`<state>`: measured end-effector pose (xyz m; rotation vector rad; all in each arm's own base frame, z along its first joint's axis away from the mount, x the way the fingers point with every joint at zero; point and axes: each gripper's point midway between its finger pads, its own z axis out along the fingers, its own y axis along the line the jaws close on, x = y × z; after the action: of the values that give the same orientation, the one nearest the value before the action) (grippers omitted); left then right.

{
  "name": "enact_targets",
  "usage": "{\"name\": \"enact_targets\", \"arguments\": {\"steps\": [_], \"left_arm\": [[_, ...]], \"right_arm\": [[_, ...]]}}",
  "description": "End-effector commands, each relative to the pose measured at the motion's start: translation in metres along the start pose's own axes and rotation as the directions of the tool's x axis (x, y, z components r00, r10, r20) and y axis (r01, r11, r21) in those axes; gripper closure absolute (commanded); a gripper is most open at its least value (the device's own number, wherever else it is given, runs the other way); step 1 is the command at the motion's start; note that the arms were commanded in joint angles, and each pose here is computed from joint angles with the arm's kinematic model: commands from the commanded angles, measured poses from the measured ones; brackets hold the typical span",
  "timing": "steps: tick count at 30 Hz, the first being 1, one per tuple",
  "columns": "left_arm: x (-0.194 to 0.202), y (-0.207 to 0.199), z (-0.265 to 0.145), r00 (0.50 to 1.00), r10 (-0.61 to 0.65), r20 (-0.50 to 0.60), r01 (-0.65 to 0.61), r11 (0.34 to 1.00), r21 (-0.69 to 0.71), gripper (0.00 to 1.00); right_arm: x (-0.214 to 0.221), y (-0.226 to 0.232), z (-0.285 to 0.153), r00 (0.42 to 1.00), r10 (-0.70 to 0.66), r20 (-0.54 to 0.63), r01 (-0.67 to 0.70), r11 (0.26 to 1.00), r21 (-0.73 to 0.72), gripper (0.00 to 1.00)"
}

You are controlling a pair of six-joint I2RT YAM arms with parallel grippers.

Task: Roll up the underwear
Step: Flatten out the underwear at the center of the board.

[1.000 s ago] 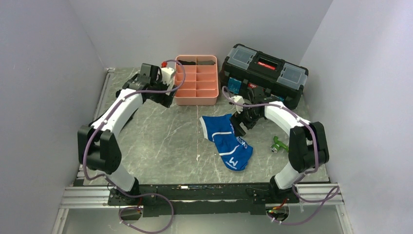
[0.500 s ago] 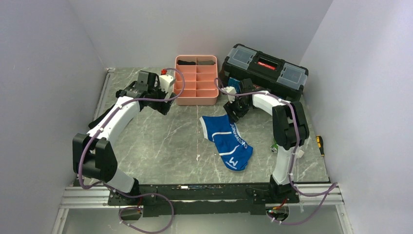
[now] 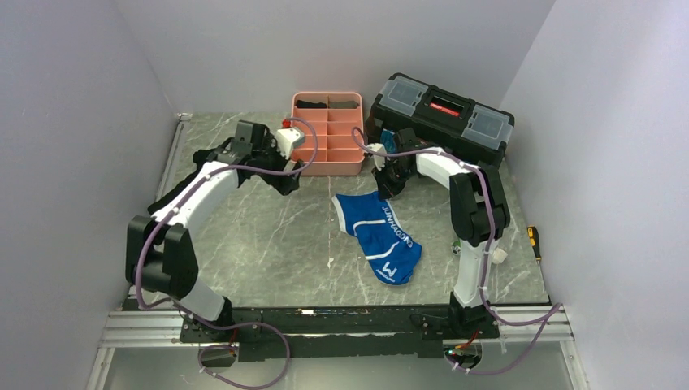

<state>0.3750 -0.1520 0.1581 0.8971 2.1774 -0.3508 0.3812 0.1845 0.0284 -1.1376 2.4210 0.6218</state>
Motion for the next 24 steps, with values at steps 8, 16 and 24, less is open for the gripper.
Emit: {"name": "enact_targets", "arguments": {"steps": [8,16,24], "left_arm": [[-0.041,-0.092,0.099,0.989,0.132,0.067,-0.148,0.881,0.449,0.03],[-0.038,-0.125,0.111,0.994,0.081,0.069,-0.106,0.749,0.654,0.04],[-0.032,-0.140,0.119,0.998,0.057,0.035,-0.064,0.657,0.751,0.08]], "right_arm": [[-0.050,0.065,-0.079,0.967,-0.119,0.226,0.146,0.983,-0.109,1.00],[-0.039,0.082,-0.099,0.965,-0.135,0.226,0.163,0.981,-0.107,1.00],[-0.036,0.087,-0.108,0.963,-0.142,0.228,0.167,0.981,-0.094,1.00]]}}
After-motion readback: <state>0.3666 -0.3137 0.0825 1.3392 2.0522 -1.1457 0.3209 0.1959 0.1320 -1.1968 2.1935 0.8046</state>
